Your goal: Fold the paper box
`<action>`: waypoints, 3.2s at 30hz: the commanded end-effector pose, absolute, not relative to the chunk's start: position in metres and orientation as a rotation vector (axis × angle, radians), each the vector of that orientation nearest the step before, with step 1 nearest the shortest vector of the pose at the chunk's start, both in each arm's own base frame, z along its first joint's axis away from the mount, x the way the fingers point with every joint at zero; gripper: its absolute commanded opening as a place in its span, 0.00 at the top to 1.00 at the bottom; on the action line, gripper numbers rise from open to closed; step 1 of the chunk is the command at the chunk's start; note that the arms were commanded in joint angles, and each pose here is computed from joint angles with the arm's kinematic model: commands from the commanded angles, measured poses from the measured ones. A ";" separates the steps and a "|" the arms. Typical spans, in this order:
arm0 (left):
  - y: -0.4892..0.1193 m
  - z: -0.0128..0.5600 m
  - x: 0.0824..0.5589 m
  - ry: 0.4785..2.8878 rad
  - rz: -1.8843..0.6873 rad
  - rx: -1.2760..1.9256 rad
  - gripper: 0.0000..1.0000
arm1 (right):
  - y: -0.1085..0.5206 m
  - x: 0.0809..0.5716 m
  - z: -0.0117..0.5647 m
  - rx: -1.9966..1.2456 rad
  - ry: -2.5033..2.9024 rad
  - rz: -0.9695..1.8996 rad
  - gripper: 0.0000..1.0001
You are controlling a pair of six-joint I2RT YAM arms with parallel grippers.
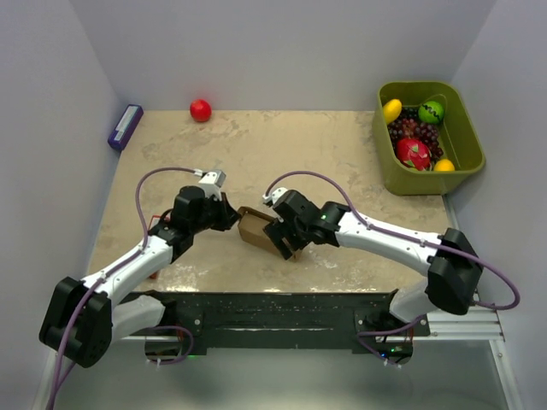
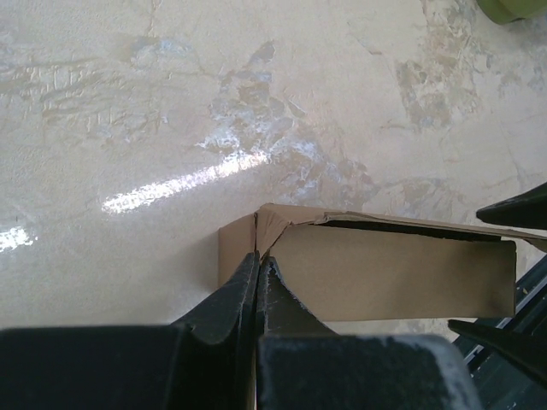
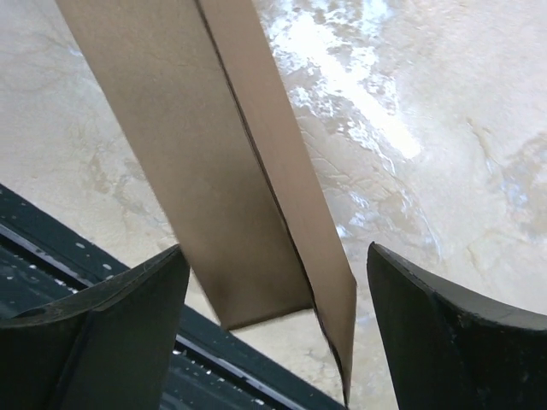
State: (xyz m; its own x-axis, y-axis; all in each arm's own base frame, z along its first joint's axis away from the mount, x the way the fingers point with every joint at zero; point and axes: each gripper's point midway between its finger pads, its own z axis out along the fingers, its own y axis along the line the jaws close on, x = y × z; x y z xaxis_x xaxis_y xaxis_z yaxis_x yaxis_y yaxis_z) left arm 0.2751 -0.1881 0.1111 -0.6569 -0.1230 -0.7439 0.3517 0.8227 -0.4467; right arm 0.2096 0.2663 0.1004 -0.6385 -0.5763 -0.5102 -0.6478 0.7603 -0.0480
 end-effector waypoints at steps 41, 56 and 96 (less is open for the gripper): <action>-0.199 0.095 0.254 2.264 -0.618 0.245 1.00 | 0.219 0.211 0.129 -0.480 2.462 0.142 0.94; -0.203 0.088 0.250 2.268 -0.514 0.284 1.00 | 0.235 0.226 0.137 -0.176 2.549 0.527 1.00; -0.203 0.061 0.231 2.227 -0.198 0.372 1.00 | 0.214 0.240 0.135 0.048 2.543 0.742 1.00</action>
State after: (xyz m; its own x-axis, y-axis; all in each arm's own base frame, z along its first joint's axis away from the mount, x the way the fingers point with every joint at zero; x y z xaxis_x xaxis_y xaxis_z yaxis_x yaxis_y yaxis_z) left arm 0.2557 -0.2214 0.1077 -0.5006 0.0751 -0.8624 0.3236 0.9402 -0.1059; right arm 0.2383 0.2075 0.1216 -0.8915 0.1449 -0.4293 -0.0763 0.8859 0.4576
